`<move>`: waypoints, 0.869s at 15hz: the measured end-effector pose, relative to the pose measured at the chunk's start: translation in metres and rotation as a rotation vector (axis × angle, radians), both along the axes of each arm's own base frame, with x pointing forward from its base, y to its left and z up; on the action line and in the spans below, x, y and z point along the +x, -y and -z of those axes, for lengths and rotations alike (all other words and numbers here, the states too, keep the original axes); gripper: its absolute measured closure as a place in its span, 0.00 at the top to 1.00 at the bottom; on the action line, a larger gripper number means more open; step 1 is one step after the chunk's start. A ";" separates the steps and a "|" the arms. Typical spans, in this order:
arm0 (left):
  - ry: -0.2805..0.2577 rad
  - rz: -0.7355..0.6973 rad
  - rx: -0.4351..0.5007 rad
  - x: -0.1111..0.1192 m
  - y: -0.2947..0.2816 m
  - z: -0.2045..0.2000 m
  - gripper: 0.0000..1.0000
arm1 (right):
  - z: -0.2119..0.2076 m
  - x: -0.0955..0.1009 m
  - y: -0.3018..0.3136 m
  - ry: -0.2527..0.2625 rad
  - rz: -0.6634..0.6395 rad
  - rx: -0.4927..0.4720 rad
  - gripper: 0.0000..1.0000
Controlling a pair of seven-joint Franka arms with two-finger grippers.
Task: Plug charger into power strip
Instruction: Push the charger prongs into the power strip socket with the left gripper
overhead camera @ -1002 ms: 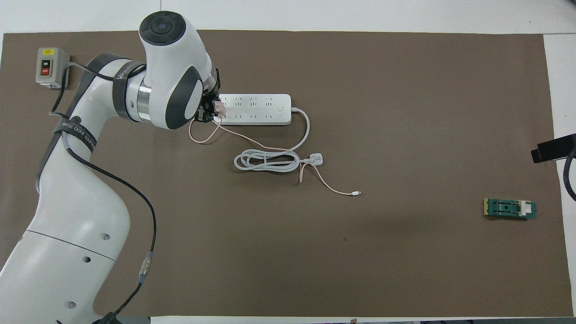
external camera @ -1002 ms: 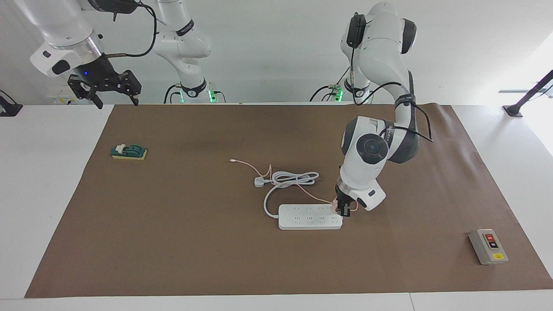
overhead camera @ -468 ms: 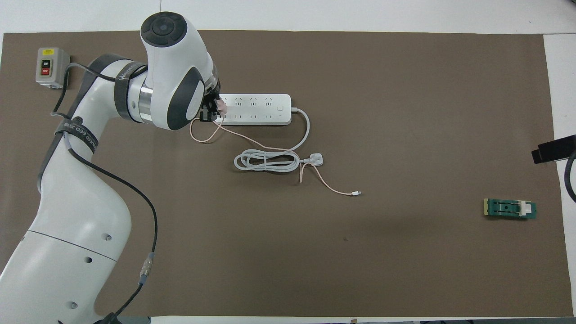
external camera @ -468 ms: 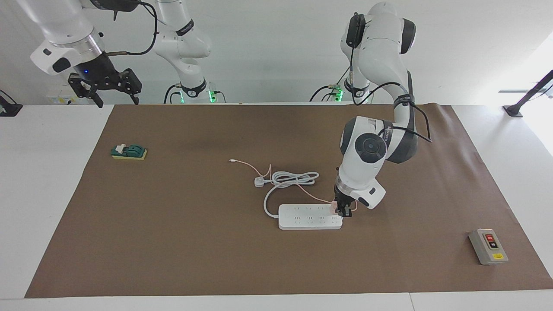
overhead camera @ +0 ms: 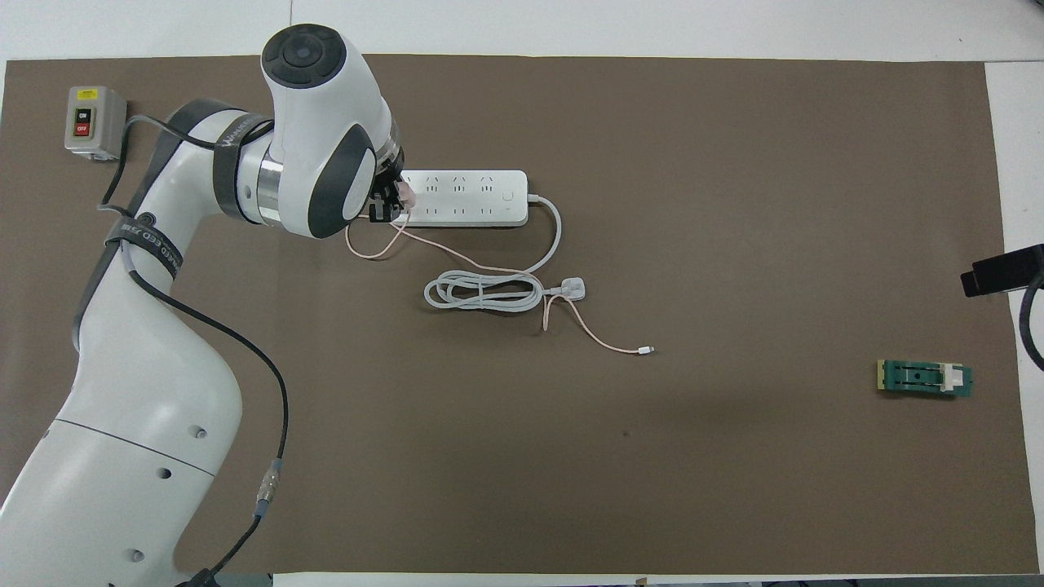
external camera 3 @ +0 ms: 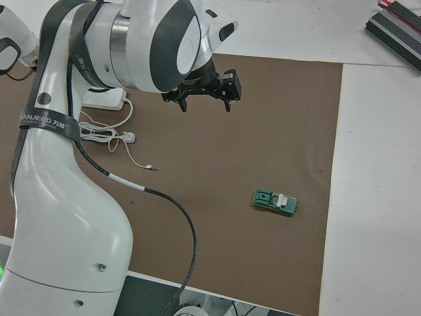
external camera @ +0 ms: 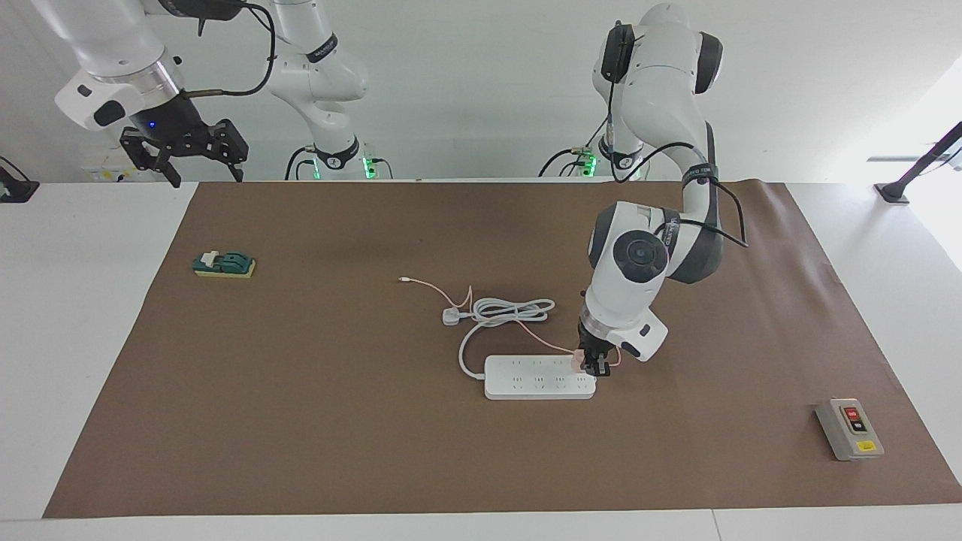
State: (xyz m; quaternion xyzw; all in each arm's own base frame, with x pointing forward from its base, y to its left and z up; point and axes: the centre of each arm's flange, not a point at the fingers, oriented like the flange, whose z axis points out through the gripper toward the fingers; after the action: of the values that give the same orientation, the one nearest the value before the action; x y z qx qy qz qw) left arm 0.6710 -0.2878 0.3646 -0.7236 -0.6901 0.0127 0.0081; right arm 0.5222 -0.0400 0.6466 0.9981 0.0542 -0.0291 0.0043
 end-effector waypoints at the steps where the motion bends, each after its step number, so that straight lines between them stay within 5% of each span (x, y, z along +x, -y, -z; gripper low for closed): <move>1: 0.001 -0.017 0.001 0.000 0.000 0.000 0.34 | 0.000 0.000 0.000 0.000 0.000 0.000 1.00; 13: 0.007 -0.080 0.004 0.000 0.002 0.000 0.34 | 0.000 0.000 0.000 0.000 0.000 0.000 1.00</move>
State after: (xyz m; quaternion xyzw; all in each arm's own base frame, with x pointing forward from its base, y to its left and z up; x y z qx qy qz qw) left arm 0.6705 -0.2899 0.3642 -0.6955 -0.7184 0.0091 0.0065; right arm 0.5222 -0.0400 0.6466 0.9981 0.0542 -0.0291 0.0042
